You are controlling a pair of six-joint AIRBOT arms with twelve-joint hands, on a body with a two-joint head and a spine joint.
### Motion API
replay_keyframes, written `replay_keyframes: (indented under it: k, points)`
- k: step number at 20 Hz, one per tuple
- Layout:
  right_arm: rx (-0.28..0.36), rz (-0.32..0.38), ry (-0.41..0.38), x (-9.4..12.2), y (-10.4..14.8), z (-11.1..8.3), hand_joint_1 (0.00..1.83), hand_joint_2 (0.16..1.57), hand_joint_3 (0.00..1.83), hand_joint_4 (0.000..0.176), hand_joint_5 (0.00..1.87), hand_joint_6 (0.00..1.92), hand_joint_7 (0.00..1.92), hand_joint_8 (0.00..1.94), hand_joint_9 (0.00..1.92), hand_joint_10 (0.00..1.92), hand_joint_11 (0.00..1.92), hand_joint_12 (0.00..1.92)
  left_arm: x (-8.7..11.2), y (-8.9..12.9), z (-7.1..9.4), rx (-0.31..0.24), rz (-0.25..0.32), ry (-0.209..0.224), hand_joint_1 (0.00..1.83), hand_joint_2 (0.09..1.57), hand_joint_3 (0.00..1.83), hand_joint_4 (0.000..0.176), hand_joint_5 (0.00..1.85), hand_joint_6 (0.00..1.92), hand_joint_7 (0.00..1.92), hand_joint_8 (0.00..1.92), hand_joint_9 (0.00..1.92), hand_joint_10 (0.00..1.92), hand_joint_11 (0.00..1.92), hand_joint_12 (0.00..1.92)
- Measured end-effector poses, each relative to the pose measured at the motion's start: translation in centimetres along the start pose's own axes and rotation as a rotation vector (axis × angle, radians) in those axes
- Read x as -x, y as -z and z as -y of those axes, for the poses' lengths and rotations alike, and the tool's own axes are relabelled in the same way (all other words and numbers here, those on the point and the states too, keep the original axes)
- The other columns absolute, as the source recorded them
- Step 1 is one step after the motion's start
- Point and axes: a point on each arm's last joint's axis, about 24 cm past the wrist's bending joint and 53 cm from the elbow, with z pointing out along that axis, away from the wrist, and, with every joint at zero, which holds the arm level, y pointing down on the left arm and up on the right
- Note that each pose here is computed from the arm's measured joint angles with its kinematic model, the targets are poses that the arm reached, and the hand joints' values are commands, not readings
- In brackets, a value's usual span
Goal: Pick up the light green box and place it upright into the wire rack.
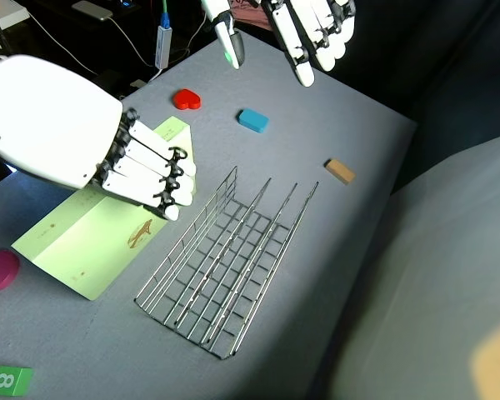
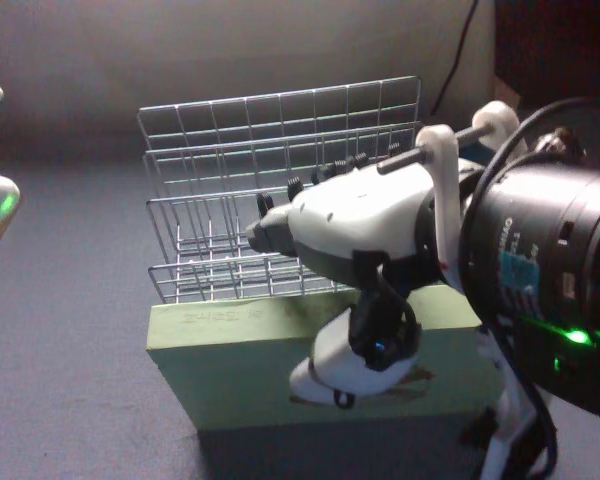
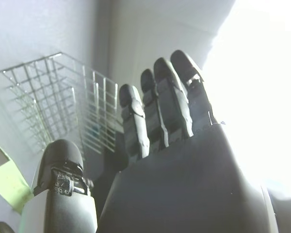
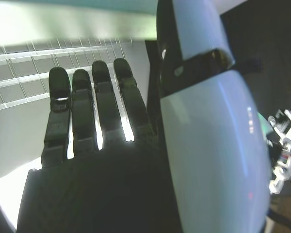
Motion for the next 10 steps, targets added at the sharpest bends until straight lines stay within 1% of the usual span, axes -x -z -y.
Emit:
replay_keyframes:
  k: [2,5,7,8,10]
  points:
    - [-0.002,-0.001,0.007,-0.14,-0.21,0.09,0.90,1.02,0.00,0.000,0.17,0.01,0.18,0.01,0.10,0.00,0.00,0.61,0.18,0.12,-0.44,0.009,0.005,0.011,0.19,1.24,0.00,0.059,0.39,0.00,0.34,0.00,0.31,0.00,0.00,0.82]
    - [-0.006,0.003,0.016,-0.22,-0.47,0.36,0.90,1.02,0.00,0.000,0.22,0.01,0.23,0.01,0.15,0.01,0.00,0.69,0.09,0.12,-0.62,0.017,0.001,0.011,0.19,1.24,0.00,0.059,0.40,0.00,0.34,0.00,0.31,0.00,0.00,0.82]
    - [-0.005,0.005,0.023,-0.25,-0.61,0.49,0.91,1.03,0.00,0.000,0.22,0.01,0.25,0.01,0.22,0.02,0.00,0.86,0.12,0.13,-0.62,0.017,0.002,0.012,0.19,1.24,0.00,0.059,0.40,0.00,0.34,0.00,0.31,0.00,0.00,0.82]
    - [-0.013,0.001,0.022,-0.40,-0.75,0.72,0.91,1.03,0.00,0.000,0.22,0.00,0.26,0.01,0.25,0.03,0.00,0.91,0.14,0.13,-0.60,0.016,0.003,0.012,0.20,1.24,0.00,0.059,0.40,0.00,0.34,0.00,0.31,0.00,0.00,0.83]
    - [-0.015,-0.003,0.021,-0.56,-0.79,0.84,0.91,1.03,0.00,0.000,0.24,0.01,0.28,0.01,0.25,0.02,0.00,0.93,0.12,0.13,-0.62,0.017,0.002,0.012,0.20,1.23,0.00,0.059,0.41,0.00,0.34,0.00,0.31,0.00,0.00,0.83]
